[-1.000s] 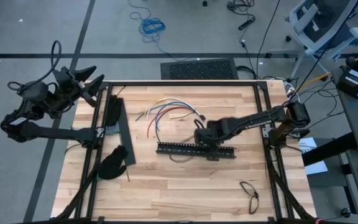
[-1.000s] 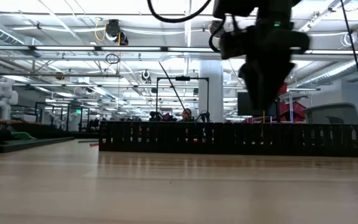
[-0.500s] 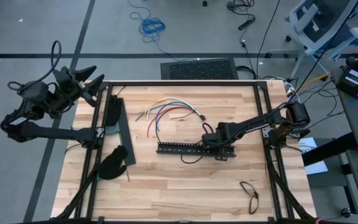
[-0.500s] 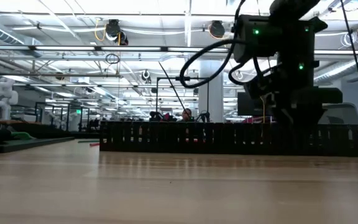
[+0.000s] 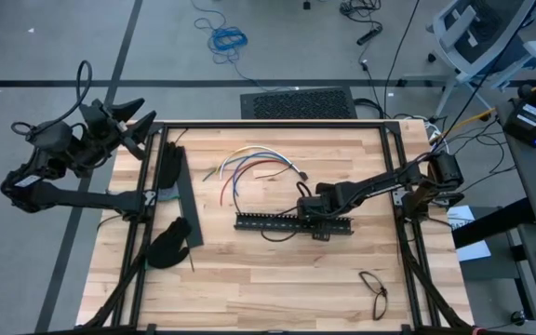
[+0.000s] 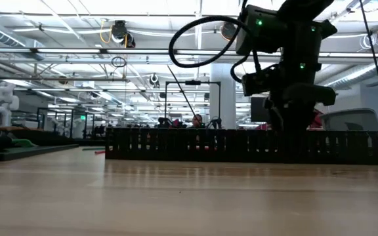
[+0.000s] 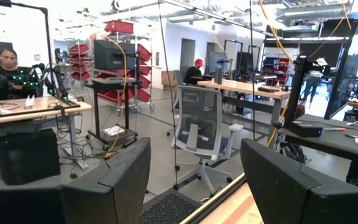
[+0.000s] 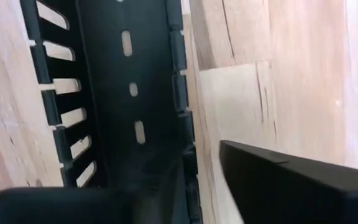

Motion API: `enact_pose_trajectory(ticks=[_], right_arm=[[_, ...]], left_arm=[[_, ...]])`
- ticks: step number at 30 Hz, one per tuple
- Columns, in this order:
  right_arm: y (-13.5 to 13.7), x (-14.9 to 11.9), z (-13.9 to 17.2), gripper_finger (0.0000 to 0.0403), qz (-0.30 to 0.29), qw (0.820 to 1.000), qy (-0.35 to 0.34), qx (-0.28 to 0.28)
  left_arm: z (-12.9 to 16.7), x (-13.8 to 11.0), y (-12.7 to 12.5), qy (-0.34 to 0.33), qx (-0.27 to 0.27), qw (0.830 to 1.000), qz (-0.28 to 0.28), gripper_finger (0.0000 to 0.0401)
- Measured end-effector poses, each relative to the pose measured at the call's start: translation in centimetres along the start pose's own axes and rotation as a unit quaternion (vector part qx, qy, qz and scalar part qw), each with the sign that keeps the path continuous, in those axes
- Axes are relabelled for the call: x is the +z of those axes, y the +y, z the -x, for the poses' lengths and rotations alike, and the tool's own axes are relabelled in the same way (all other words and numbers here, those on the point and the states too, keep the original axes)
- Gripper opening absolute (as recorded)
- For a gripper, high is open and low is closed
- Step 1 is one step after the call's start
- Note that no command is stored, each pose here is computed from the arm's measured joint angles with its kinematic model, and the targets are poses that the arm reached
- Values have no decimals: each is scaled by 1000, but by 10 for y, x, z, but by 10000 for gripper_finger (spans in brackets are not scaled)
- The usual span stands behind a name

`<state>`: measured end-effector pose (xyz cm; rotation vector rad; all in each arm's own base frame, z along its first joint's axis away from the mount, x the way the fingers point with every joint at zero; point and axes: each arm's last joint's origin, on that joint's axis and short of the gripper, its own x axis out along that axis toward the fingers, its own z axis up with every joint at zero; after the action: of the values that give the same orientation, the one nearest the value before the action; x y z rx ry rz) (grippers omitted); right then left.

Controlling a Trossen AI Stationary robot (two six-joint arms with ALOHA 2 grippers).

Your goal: Ziptie cables

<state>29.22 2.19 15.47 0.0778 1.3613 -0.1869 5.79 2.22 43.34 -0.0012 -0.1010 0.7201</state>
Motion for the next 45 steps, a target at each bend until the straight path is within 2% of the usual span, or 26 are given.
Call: enact_pose_trajectory(ticks=[4,6,13,20,32,38,45], right_arm=[[1,5,0,32,-3,1000,-27,7],[2,9,1,10,-5,999,-45,12],[0,16,1,4,-30,996,-76,20],[-7,21,-4,2,16,997,-73,20],[11,108,-26,1,102,992,-74,29],[14,129,-26,1,90,992,-82,35],[6,136,-26,0,41,994,-90,44]], left_arm=[[0,0,0,0,0,1000,0,246],[0,0,0,0,0,1000,0,246],[0,0,0,0,0,1000,0,246],[0,0,0,0,0,1000,0,246],[0,0,0,-1,0,1000,0,246],[0,0,0,0,0,1000,-4,246],[0,0,0,0,0,1000,-5,246]])
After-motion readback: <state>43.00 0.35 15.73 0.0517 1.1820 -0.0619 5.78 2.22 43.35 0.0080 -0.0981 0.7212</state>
